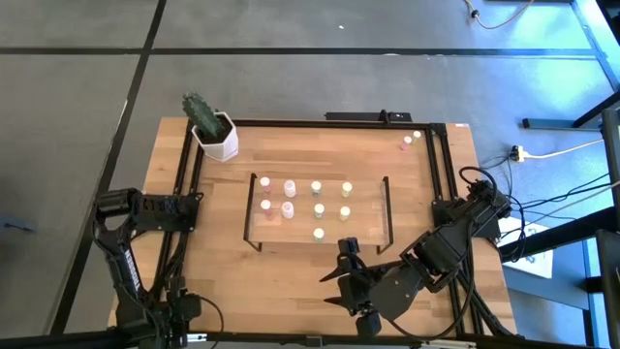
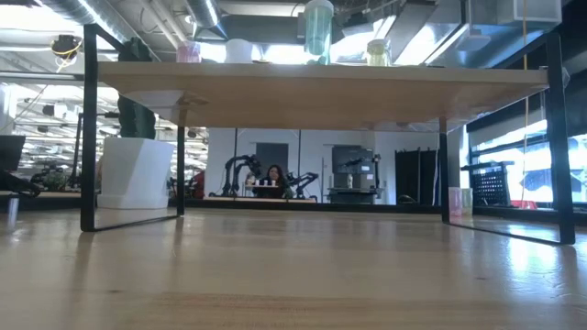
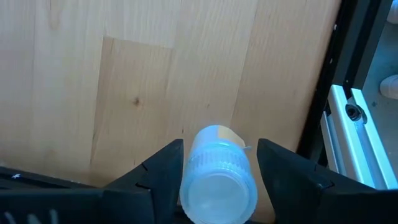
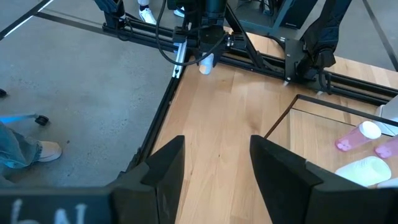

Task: Pick and place medicine bottles onto shelf by color
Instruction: Put the white pill bottle on the shelf aligned with the other white pill bottles

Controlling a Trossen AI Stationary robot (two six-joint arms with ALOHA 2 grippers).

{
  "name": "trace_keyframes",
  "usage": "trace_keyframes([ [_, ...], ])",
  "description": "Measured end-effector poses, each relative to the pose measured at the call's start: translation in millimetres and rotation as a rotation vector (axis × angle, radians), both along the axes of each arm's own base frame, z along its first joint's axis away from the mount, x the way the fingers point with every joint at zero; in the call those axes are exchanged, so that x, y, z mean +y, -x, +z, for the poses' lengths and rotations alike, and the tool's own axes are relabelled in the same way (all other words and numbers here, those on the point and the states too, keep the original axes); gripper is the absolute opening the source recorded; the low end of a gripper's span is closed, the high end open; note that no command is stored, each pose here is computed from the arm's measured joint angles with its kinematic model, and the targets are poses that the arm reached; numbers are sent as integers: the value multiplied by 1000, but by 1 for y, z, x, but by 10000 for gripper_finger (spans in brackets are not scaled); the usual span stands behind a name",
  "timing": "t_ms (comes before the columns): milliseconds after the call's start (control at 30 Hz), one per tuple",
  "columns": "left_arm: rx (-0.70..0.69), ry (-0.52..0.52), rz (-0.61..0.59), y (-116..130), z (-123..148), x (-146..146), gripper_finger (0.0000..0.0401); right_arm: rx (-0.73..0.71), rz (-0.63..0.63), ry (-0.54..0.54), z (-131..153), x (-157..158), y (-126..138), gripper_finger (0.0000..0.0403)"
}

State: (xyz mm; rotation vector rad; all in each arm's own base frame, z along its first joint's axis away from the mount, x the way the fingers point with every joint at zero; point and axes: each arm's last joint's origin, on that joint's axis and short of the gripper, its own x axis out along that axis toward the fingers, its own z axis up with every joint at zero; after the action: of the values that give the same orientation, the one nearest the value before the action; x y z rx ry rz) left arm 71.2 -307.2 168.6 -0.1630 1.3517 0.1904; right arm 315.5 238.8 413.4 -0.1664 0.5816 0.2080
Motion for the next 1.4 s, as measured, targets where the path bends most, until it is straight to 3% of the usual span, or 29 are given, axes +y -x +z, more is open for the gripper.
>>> trace_keyframes([
  [467,-1,-2,0,0,0,0,140,0,0,0,0,0,0,183],
  [767,10,12,12,-6,3,-1,135,0,0,0,0,0,0,183],
  [1100,-30,77,-8,-45,46,-13,134,0,1,0,0,0,0,183],
  [1400,-115,82,-66,-110,102,3,133,16,22,-20,4,2,9,183],
])
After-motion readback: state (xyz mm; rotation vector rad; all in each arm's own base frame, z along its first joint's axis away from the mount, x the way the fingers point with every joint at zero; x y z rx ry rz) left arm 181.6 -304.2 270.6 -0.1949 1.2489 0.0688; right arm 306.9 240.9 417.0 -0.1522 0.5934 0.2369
